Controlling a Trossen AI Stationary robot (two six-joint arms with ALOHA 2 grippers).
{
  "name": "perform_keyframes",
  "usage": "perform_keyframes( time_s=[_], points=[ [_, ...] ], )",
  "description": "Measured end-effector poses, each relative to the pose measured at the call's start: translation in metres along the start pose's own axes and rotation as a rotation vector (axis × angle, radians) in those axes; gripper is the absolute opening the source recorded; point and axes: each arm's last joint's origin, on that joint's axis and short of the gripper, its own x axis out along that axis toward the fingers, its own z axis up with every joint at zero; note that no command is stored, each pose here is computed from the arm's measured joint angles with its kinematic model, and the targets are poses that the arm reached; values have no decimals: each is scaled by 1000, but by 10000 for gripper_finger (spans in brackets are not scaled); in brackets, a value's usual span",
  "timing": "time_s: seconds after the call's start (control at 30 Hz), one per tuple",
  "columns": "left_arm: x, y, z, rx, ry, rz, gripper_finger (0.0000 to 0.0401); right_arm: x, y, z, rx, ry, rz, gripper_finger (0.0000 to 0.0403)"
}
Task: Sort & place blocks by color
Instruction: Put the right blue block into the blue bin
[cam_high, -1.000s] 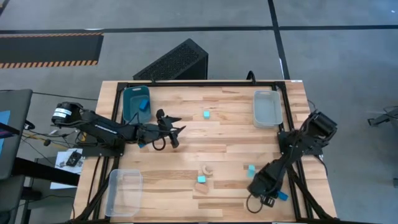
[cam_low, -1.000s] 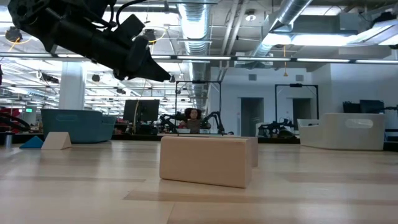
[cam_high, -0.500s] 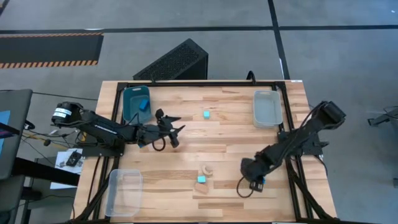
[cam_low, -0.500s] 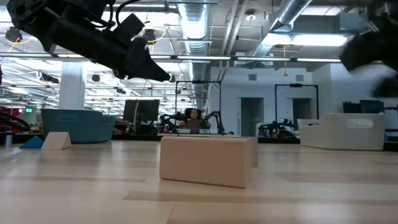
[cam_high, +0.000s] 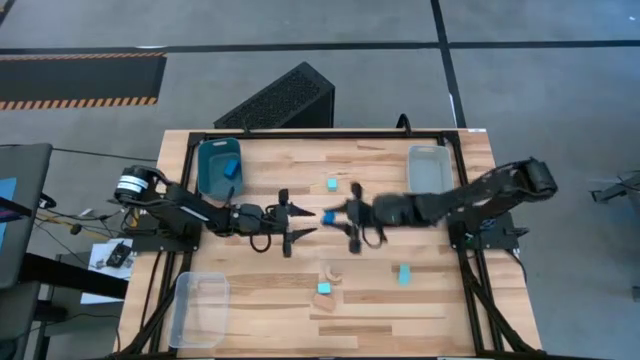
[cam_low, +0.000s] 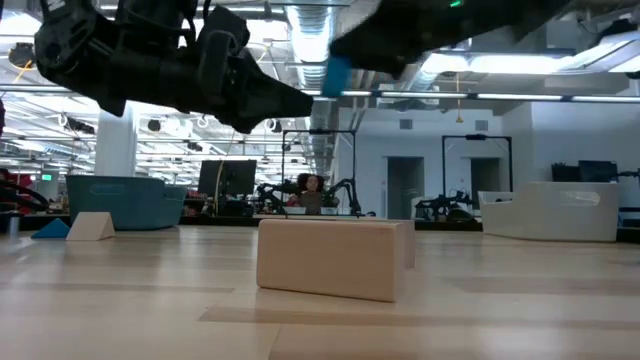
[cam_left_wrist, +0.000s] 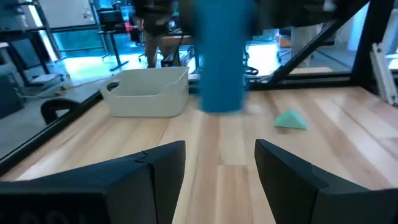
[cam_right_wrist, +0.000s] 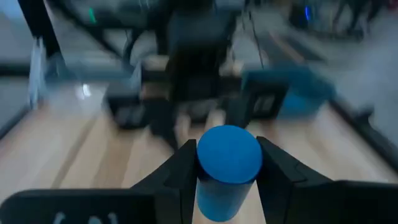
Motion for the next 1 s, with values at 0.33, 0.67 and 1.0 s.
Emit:
perform_keyframes(
  time_s=[0.33, 0.67, 1.0],
  points=[
    [-7, 8, 3, 107, 48, 324, 220, 32, -93, -23, 112, -214, 164, 137],
    [-2, 31, 10, 38, 2, 444, 231, 37, -115, -31, 92, -247, 223, 140],
    [4, 32, 19, 85, -19, 409, 231, 37, -114, -31, 45, -251, 223, 141]
  ],
)
